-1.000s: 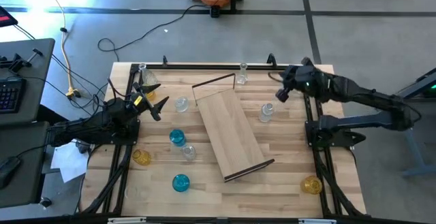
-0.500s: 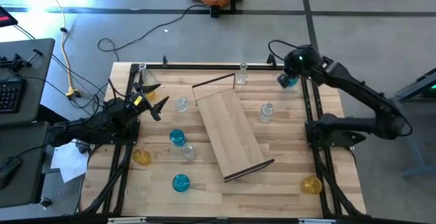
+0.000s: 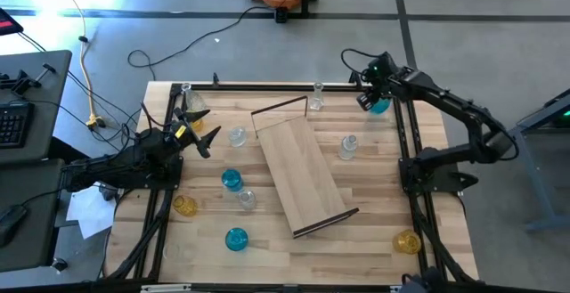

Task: Sort vases onto shelf
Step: Put the blue crystal vase on the shelf

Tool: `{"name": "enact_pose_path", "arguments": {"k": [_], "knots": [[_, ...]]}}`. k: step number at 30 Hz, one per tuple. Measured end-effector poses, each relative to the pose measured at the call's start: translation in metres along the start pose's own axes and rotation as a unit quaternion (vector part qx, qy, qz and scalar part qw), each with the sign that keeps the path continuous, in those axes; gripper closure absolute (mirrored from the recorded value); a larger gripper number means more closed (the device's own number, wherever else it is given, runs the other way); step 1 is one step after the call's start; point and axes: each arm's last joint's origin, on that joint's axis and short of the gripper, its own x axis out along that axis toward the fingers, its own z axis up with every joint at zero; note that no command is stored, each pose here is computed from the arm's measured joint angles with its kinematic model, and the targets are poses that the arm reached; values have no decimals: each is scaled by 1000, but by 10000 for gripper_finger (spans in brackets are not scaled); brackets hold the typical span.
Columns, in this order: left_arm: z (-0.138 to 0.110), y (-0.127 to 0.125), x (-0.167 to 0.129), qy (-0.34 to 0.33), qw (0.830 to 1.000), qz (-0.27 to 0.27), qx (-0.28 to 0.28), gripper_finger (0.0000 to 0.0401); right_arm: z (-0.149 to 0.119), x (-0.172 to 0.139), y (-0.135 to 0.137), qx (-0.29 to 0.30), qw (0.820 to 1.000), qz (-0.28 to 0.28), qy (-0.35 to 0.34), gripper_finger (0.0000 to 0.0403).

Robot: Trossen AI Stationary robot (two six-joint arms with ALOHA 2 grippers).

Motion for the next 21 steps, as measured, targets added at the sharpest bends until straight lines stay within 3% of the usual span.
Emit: {"name": "enact_pose_path", "arguments": {"k": [9, 16, 21], "knots": [[0, 0, 0, 0, 1000, 0, 0, 87, 1, -3, -1, -7, 1000, -2, 15, 212], [0, 0, 0, 0, 1000, 0, 0, 87, 17, -30, 0, -38, 999, 6, 1, 212], [0, 0, 0, 0, 1000, 0, 0, 87, 30, -49, -4, -12, 1000, 6, -23, 212]]}}
